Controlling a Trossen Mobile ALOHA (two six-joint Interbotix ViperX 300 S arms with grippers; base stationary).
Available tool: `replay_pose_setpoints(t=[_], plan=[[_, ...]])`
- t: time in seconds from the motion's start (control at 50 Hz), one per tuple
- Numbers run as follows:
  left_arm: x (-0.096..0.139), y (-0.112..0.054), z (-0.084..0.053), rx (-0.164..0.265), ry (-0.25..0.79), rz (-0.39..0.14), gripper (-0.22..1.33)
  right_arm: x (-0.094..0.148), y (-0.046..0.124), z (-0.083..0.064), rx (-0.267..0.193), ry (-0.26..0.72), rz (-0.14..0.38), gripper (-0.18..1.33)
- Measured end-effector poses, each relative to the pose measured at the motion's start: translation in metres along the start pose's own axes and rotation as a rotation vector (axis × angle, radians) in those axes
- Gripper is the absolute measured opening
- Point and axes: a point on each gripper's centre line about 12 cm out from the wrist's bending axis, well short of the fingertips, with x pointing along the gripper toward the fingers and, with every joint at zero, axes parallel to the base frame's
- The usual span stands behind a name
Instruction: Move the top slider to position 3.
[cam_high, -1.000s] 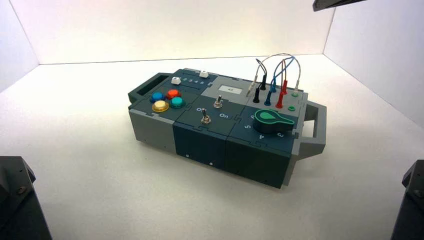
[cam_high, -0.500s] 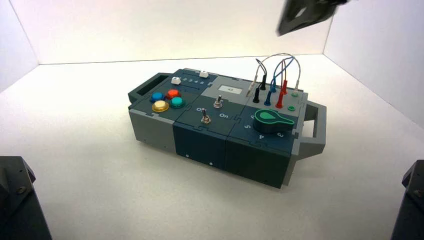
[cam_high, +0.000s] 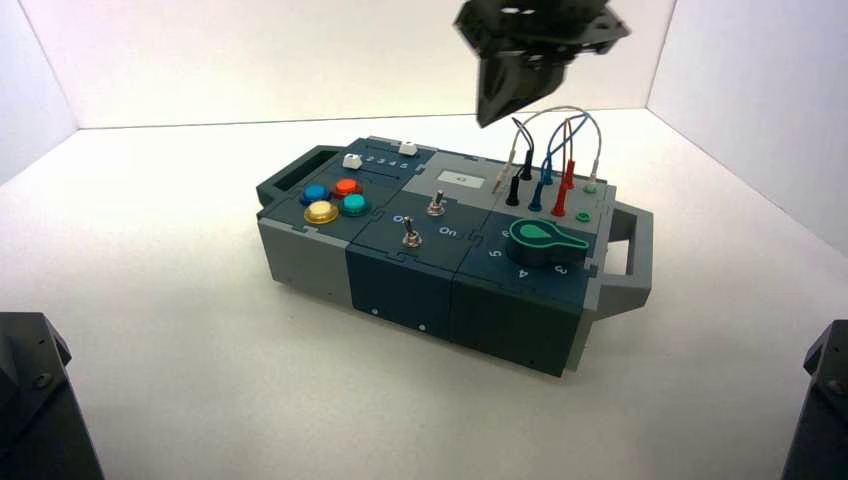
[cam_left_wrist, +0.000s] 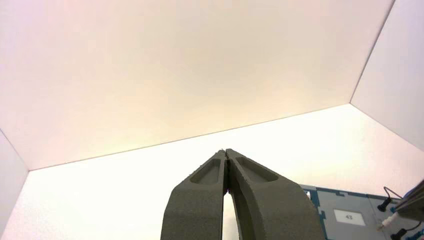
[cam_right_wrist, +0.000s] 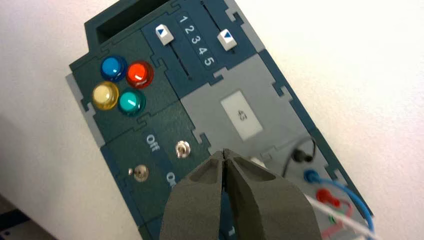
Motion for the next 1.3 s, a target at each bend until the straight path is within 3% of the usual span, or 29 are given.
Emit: replay_pose_setpoints(t=[0.24, 0.66, 1.0, 1.3], plan=[[0.000, 0.000, 0.000, 0.000, -0.002, 0.000, -0.16, 0.025, 0.001, 0.026, -0.008, 0.012, -0.005, -0.14], [0.000, 0.000, 0.000, -0.003, 0.002, 0.000, -0.16, 0.062, -0.001, 0.054, -0.015, 0.029, -0.014, -0.14], [0.000, 0.000, 0.000, -0.004, 0.002, -0.002, -0.16, 0.078, -0.016, 0.065, 0.017, 0.032, -0.033, -0.14], [0.000, 0.000, 0.000, -0.006, 0.001, -0.001, -0.16, 0.091, -0.017, 0.067, 0.022, 0.047, -0.032, -0.14]])
